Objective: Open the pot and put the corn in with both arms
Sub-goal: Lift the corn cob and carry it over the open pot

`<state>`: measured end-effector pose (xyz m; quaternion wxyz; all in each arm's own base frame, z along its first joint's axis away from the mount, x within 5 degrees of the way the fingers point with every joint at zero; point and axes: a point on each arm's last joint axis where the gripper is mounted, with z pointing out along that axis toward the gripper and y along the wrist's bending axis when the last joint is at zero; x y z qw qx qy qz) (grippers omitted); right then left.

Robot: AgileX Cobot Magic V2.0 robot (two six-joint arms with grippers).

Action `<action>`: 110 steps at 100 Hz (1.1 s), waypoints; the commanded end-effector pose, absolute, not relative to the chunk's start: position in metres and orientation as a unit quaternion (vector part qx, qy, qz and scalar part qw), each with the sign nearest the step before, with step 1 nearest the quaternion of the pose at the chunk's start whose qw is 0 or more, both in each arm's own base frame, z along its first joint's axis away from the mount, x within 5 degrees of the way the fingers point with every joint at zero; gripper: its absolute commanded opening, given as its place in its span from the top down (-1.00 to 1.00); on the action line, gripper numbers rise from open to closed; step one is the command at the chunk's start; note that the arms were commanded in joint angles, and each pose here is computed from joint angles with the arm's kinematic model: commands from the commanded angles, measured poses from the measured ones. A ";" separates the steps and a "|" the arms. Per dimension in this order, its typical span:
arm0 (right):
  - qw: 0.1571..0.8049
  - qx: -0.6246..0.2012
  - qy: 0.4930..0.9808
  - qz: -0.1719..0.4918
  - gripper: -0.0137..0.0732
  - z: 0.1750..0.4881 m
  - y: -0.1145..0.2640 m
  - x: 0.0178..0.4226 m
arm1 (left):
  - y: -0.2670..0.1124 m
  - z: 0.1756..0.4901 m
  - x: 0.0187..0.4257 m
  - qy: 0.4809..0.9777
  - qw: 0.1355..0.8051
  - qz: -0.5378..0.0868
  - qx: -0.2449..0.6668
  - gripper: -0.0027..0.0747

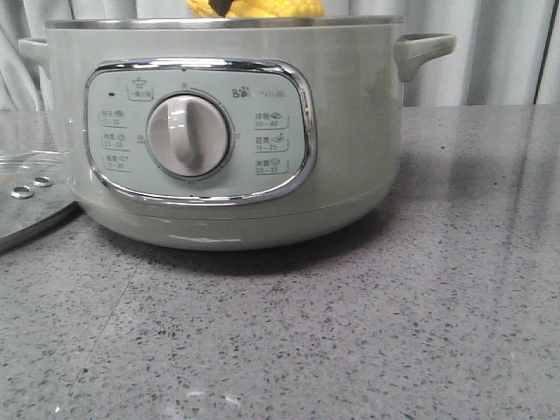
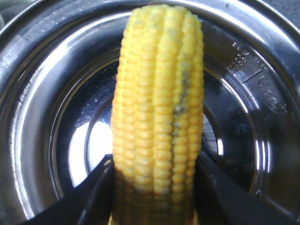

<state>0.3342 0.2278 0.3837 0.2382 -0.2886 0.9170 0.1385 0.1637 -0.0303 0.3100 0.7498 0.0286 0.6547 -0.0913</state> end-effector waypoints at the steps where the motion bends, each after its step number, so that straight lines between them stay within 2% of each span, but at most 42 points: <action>1: 0.271 -0.295 0.905 0.145 -0.11 0.412 0.219 0.321 | -0.031 0.330 0.161 0.603 0.791 -0.100 0.024 -0.13; 38: 0.260 -0.298 0.907 0.142 -0.11 0.413 0.218 0.317 | -0.031 0.331 0.161 0.600 0.793 -0.100 0.024 -0.13; 95: 0.297 -0.299 0.891 0.170 -0.11 0.448 0.206 0.290 | -0.030 0.331 0.161 0.599 0.794 -0.101 0.023 -0.13; 102: 0.294 -0.299 0.891 0.172 -0.18 0.446 0.207 0.290 | -0.030 0.331 0.161 0.599 0.794 -0.101 0.023 -0.13; 110: 0.288 -0.299 0.893 0.171 -0.39 0.443 0.207 0.290 | -0.030 0.332 0.161 0.598 0.795 -0.101 0.023 -0.13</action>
